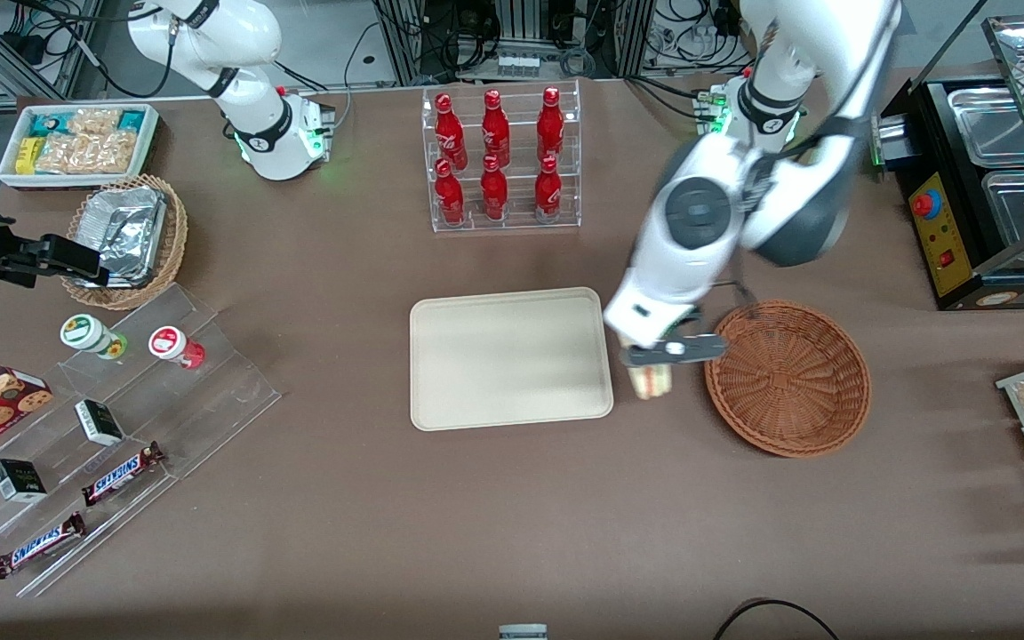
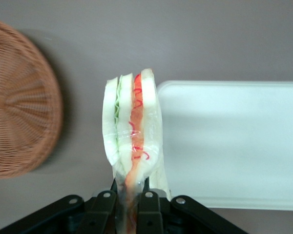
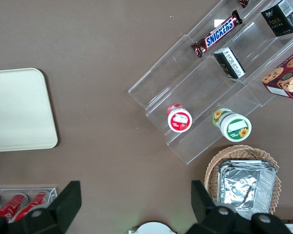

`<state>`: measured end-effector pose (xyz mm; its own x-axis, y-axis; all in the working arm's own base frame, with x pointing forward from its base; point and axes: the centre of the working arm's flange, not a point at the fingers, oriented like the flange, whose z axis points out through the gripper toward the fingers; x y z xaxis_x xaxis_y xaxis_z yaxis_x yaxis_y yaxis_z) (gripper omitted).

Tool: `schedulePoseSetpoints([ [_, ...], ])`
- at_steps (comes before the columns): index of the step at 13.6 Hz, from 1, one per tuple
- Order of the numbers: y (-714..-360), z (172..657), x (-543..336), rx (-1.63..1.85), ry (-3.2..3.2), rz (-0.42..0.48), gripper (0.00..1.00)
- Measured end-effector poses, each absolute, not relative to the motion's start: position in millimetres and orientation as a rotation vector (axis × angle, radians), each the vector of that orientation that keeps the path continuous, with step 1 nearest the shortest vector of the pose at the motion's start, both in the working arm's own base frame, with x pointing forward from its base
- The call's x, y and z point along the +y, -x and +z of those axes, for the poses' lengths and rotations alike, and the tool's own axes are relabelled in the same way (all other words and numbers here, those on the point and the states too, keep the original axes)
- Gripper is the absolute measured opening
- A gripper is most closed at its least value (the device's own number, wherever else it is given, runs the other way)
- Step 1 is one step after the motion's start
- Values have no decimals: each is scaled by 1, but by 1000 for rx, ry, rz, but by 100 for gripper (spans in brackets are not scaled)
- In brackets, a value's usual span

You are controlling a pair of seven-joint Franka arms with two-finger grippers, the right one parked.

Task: Place sandwich from basket to tray
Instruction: 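Carry the sandwich with the left gripper over the cream tray, then lower the sandwich onto the tray and open the left gripper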

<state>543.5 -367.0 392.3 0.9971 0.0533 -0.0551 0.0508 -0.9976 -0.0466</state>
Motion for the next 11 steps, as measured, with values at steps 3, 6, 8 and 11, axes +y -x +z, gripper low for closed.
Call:
schedulePoseSetpoints([
  [3,-534,350,-423,-22,3086,142,15],
  [6,-520,320,-473,-24,3083,159,15],
  [8,-508,299,-504,-14,3077,167,15],
  [11,-495,266,-527,27,3061,192,15],
])
